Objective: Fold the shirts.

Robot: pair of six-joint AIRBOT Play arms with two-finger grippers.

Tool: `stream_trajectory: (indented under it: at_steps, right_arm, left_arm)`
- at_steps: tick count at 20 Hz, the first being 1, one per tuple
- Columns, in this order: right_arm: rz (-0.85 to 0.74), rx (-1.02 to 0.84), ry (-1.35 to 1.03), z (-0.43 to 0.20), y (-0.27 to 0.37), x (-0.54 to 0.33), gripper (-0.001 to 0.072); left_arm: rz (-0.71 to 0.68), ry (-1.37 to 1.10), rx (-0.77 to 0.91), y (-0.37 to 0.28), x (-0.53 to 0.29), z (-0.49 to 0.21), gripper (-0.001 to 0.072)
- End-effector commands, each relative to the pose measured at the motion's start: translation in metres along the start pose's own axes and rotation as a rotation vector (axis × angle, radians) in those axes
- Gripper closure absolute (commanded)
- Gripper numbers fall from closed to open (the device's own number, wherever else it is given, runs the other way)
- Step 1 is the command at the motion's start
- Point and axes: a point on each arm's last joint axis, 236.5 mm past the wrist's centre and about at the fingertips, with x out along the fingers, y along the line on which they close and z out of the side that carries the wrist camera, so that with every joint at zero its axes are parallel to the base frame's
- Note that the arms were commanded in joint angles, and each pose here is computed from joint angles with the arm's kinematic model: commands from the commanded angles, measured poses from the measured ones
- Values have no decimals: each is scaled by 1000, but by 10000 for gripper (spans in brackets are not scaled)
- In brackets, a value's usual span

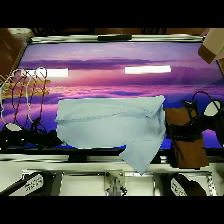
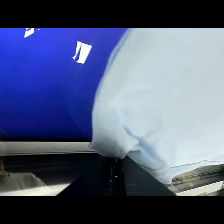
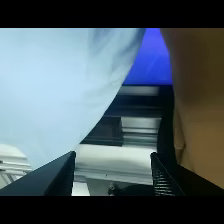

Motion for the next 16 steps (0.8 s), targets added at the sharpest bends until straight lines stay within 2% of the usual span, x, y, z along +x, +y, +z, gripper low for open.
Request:
stream_trajectory:
  at_steps: [1,3,8,12,13,14,16]
  right_arm:
    - [103,36,62,-19,17,40,122]
    - [200,83,37,-18,36,64,123]
    - [152,163,22,-27,26,106,123]
    - [187,182,-3,-24,39,115,126]
    - [180,170,-8,-23,43,118,196]
    - [171,160,-24,-20,46,119,306]
    - [168,161,-65,-11,53,121,573]
  left_arm:
    - [10,-46,34,-3,-1,8,671]
    - [10,-70,48,-6,-5,11,671]
    - [7,-97,69,-10,-12,11,671]
    - [7,-107,74,-11,-14,12,671]
    - [7,-109,76,-12,-15,12,671]
    - [7,-112,78,-12,-16,12,671]
    - [6,-123,83,-14,-18,14,671]
